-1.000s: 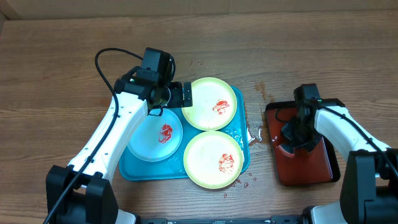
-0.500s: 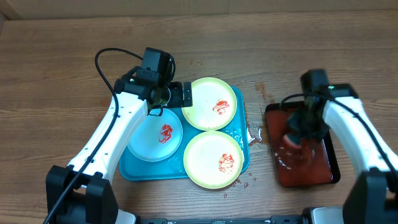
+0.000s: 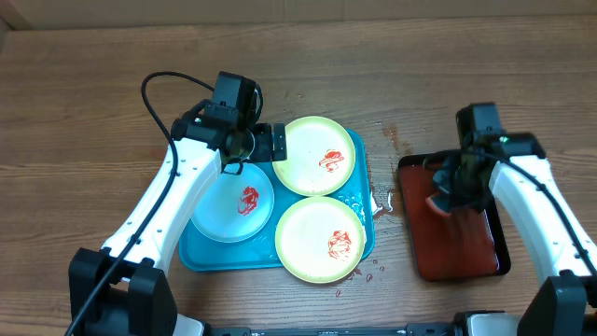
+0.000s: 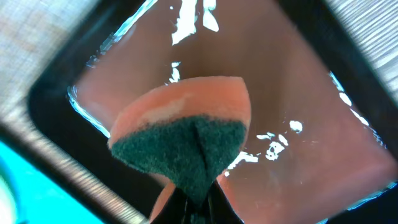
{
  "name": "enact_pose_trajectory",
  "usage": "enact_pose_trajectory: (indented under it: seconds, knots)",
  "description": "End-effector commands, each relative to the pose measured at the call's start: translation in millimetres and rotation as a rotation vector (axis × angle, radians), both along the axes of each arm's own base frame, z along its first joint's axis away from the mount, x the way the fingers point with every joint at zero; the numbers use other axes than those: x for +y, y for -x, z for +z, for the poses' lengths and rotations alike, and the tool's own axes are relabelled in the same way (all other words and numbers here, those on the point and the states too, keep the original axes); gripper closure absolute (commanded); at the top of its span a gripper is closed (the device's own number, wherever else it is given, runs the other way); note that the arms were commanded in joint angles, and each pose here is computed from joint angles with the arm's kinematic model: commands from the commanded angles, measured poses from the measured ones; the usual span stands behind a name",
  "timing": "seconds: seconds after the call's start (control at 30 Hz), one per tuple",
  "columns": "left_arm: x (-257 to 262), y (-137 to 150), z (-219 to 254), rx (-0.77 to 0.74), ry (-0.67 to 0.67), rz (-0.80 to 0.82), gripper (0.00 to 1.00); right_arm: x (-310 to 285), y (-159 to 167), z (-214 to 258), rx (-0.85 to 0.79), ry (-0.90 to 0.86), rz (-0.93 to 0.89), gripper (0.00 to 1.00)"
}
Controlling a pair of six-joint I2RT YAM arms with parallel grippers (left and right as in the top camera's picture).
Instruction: Clean dirty plates on tray and stack at the side
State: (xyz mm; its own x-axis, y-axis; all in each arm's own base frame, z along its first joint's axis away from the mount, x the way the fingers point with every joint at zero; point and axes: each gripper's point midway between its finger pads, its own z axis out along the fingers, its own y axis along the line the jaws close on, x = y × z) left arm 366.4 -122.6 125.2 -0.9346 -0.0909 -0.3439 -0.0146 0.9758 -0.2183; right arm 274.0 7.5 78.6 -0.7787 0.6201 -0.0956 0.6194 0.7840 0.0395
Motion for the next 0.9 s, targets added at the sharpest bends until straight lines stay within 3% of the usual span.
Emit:
enact_pose_trajectory:
  seconds: [0.0, 0.23, 0.4, 0.47, 0.5, 0.53, 0.6, 0.77, 0.87]
  knots:
    - [7.3, -6.0, 4.6, -0.016, -0.023, 0.011, 0.0, 4.1, 14.1, -19.7, 0.03, -0.021, -0.005, 0.96]
    - [8.6, -1.3, 2.6, 0.005, -0.027, 0.01, 0.0, 4.0, 17.2, -29.9, 0.026, -0.018, 0.035, 0.96]
    - [8.6, 2.2, 1.2, 0.021, -0.025, 0.008, 0.01, 4.8, 0.0, -0.4, -0.047, -0.011, 0.105, 0.96]
    - [8.6, 2.1, 1.3, 0.021, -0.024, 0.008, 0.23, 5.3, -9.8, 20.0, -0.119, -0.011, 0.105, 0.96]
    - [8.6, 2.0, 1.3, 0.02, -0.025, 0.008, 0.27, 5.4, -14.8, 30.3, -0.164, -0.01, 0.105, 0.96]
    - [8.7, 1.9, 1.3, 0.02, -0.025, 0.008, 0.27, 5.7, -19.9, 40.4, -0.215, -0.01, 0.105, 0.96]
    - [9.6, 1.5, 1.3, 0.018, -0.03, 0.01, 0.16, 2.8, -29.8, 64.4, -0.333, 0.009, 0.1, 0.96]
    - [10.4, 0.7, 1.5, 0.011, -0.04, -0.003, 0.27, -12.1, -41.8, 126.6, -0.592, 0.142, 0.176, 0.96]
    - [10.1, 0.3, 1.7, 0.007, -0.044, -0.016, 0.29, -17.8, -37.9, 145.4, -0.65, 0.201, 0.214, 0.96]
